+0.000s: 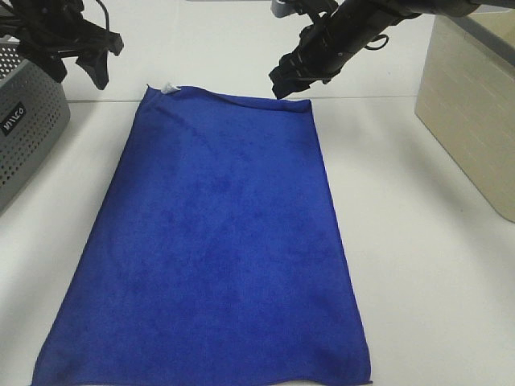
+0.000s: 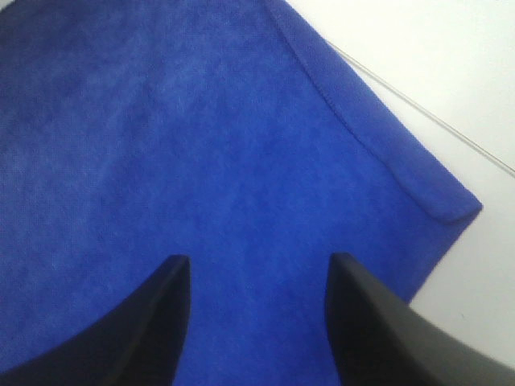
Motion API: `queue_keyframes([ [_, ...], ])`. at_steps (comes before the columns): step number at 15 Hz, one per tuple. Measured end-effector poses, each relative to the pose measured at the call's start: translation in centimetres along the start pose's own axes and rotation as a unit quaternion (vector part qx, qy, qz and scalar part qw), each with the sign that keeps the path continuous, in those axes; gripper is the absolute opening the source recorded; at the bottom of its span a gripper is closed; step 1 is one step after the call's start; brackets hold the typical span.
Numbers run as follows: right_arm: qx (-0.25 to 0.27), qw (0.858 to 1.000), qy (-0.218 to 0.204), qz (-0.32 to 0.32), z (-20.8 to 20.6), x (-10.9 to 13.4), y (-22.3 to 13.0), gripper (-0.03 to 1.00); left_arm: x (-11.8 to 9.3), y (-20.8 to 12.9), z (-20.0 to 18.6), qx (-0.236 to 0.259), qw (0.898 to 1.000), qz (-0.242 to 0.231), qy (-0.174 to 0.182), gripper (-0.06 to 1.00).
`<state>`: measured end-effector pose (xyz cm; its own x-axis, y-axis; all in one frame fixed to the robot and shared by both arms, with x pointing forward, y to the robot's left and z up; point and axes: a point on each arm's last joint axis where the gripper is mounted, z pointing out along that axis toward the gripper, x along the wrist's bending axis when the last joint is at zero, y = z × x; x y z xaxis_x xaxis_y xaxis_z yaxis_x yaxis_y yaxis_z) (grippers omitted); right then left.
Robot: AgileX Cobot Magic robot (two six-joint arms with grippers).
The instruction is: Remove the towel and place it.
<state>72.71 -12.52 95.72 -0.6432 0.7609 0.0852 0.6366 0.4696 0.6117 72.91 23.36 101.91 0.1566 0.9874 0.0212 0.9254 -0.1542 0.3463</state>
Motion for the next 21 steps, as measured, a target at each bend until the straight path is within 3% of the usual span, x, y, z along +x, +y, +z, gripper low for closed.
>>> queue_keyframes([
  [3, -0.045, 0.999, -0.015, 0.012, 1.9, -0.7, -0.1, 0.52, 0.4, 0.2, -0.7, -0.004, 1.000, -0.015, 0.006, 0.62],
  [8, -0.090, 0.993, -0.075, -0.001, 6.0, -2.5, -1.6, 0.48, 0.3, 0.2, -0.7, -0.004, 1.000, -0.018, 0.002, 0.62],
  [13, -0.119, 0.988, -0.097, 0.021, 9.3, -3.8, -2.4, 0.41, 0.3, 0.2, -0.7, -0.003, 1.000, -0.017, 0.002, 0.62],
  [21, -0.136, 0.978, -0.157, -0.020, 12.5, -5.3, -4.2, 0.41, 0.3, 0.2, -0.7, -0.003, 1.000, -0.012, 0.000, 0.62],
])
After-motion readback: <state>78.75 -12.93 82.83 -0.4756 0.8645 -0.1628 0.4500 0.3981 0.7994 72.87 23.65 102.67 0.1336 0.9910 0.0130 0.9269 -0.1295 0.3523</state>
